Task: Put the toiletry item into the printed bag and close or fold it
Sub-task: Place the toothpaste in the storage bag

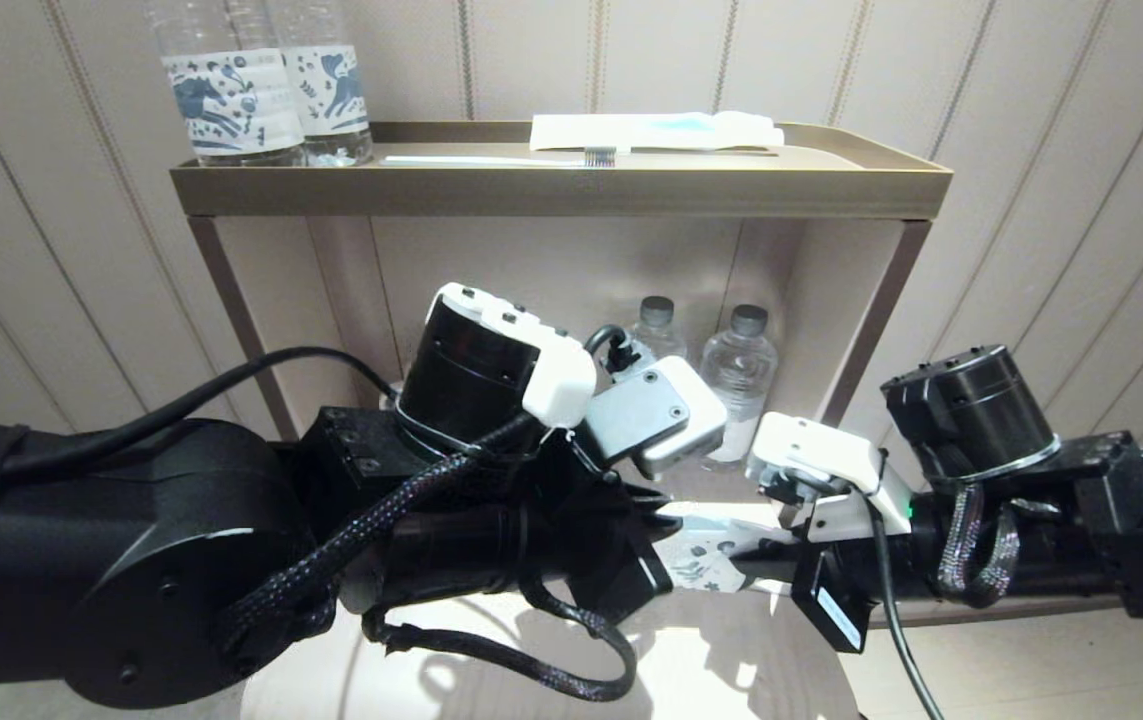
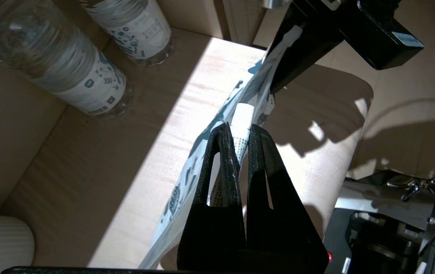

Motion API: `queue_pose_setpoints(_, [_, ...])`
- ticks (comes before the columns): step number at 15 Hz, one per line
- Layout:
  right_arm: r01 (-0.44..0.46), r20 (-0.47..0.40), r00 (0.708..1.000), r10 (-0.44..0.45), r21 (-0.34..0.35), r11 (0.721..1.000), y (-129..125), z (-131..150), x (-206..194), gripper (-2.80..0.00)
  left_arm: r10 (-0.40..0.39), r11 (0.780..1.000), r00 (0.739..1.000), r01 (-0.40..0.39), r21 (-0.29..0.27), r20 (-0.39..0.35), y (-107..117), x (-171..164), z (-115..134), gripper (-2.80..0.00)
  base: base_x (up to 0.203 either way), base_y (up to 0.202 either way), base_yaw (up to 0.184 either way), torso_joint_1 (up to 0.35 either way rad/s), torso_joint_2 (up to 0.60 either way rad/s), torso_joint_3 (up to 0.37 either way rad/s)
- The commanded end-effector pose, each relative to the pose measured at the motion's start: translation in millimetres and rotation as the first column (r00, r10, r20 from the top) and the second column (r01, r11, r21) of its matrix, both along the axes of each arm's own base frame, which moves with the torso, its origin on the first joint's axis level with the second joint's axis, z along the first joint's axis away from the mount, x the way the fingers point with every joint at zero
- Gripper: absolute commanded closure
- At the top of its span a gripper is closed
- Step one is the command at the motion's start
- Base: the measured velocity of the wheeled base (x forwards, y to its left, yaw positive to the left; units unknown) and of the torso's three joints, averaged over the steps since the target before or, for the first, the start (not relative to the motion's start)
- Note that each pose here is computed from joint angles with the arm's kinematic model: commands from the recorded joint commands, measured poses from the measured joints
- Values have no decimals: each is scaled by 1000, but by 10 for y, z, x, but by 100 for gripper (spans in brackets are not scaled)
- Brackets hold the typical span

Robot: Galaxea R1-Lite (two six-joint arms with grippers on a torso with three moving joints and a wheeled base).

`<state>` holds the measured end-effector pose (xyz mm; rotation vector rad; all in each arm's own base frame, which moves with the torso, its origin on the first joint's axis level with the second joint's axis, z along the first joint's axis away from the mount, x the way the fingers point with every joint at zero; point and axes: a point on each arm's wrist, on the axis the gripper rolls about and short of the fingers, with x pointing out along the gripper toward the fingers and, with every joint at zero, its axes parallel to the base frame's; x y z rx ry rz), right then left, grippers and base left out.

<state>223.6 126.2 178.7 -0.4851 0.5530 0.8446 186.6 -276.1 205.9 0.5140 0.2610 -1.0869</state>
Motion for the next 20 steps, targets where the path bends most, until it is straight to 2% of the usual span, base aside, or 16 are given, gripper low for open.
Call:
queue_pose_setpoints(1, [-4, 3, 1000, 4, 1, 1000, 4, 3, 3, 0, -12, 1000, 1000, 12, 19, -13, -54, -9, -79, 0, 0, 0, 0, 0, 0, 0])
queue_pose_setpoints(6, [-7, 0, 1000, 7, 2, 1000, 6, -1, 4, 0, -14, 999, 999, 15, 44, -33, -119, 31, -206, 0, 0, 0, 0, 0, 0, 0])
queue_pose_setpoints(8, [-10, 1, 1000, 10, 5, 1000, 7, 4, 6, 0, -14, 1000, 1000, 14, 21, -13, -146, 49, -206, 0, 0, 0, 0, 0, 0, 0])
queue_pose_setpoints(12, [-11, -2, 1000, 11, 4, 1000, 7, -1, -2, 0, -21, 999, 999, 22, -30, 45, -33, -24, 38, 0, 0, 0, 0, 0, 0, 0])
queue_pose_setpoints(14, [-11, -1, 1000, 11, 5, 1000, 6, 3, -5, 0, -30, 999, 997, 32, -27, 78, -8, -36, 93, 0, 0, 0, 0, 0, 0, 0])
queue_pose_setpoints(16, [-12, -1, 1000, 12, 5, 1000, 6, 3, -5, 0, -35, 999, 997, 37, -15, 75, -27, -27, 54, 0, 0, 0, 0, 0, 0, 0])
queue_pose_setpoints(20, [-12, -2, 1000, 12, 5, 1000, 9, 1, 0, 0, -85, 994, 991, 78, 78, 100, -102, 5, -167, 0, 0, 0, 0, 0, 0, 0])
